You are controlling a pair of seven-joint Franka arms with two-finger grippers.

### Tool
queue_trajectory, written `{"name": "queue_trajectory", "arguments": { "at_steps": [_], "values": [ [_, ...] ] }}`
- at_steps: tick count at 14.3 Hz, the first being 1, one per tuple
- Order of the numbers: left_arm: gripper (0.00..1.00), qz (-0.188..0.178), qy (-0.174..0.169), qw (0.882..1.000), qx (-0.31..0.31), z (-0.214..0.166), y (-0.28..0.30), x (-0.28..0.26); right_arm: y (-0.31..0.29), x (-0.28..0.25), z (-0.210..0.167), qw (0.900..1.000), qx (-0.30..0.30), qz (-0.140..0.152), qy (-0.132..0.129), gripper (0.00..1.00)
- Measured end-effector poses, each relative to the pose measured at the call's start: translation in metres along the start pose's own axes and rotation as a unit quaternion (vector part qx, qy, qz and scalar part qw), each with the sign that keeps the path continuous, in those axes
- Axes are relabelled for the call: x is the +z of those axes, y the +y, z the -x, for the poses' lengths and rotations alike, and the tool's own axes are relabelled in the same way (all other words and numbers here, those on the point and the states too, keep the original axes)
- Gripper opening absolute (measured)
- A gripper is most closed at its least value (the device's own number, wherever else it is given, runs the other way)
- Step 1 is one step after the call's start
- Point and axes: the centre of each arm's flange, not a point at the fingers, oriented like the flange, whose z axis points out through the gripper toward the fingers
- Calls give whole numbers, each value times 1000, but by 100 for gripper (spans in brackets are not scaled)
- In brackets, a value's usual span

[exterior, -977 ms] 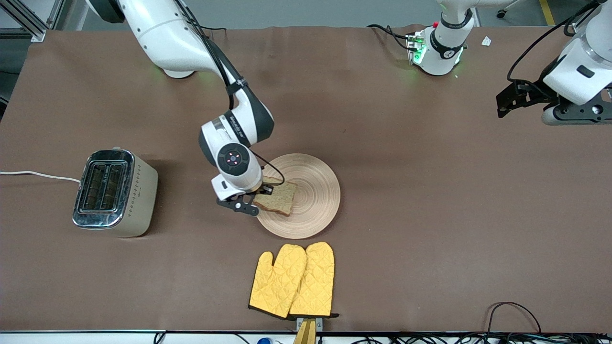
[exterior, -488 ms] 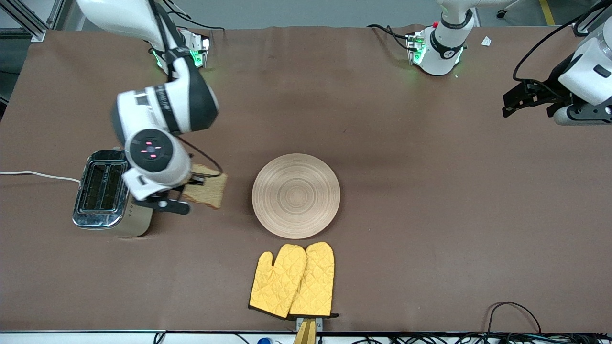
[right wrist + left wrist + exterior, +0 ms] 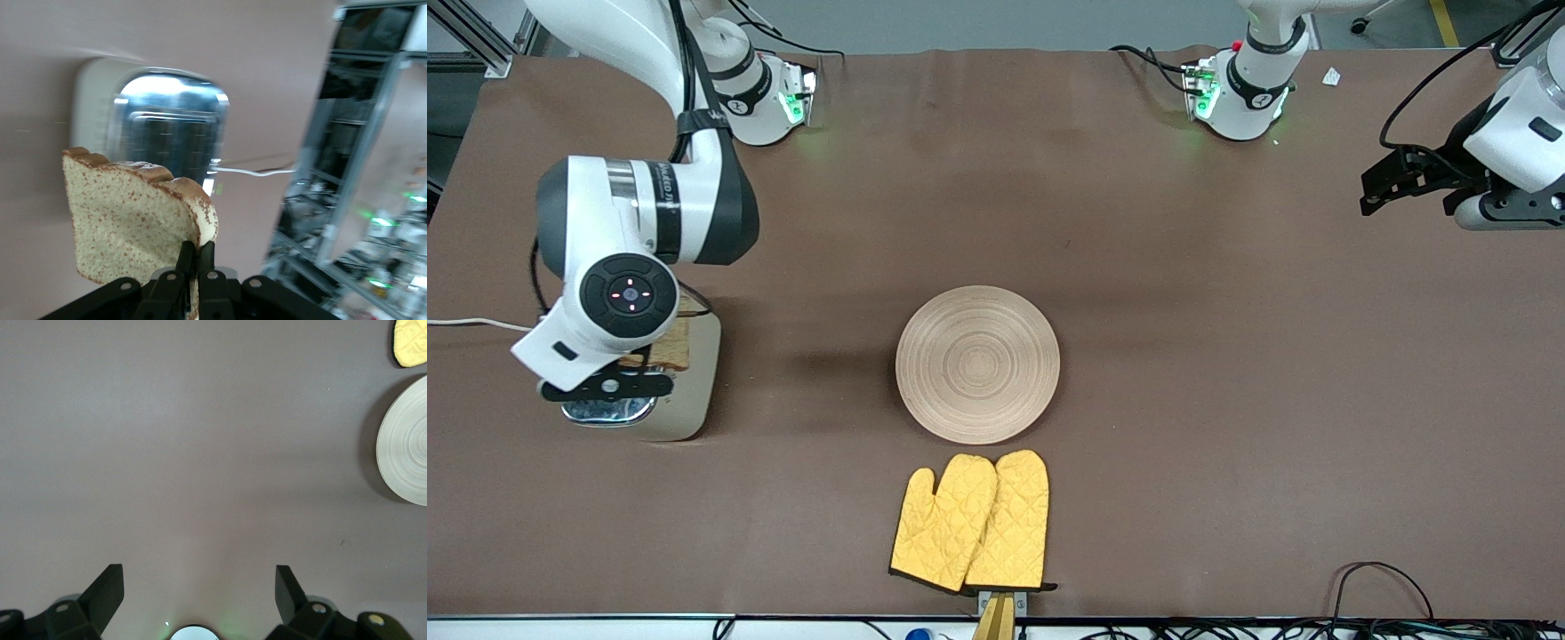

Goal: Move plate and put bread in toaster
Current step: 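Lift the bread and carry it with the right gripper to the toaster, then lower the bread into a toaster slot and open the right gripper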

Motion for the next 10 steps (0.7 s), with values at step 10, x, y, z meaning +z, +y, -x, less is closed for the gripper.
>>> {"name": "queue_trajectory", "arguments": {
  "at_steps": [10],
  "values": [
    [100,0,0,1000,-1,0,-1,0,4,73,-25,999,-19,36,-19,6]
  ]
}}
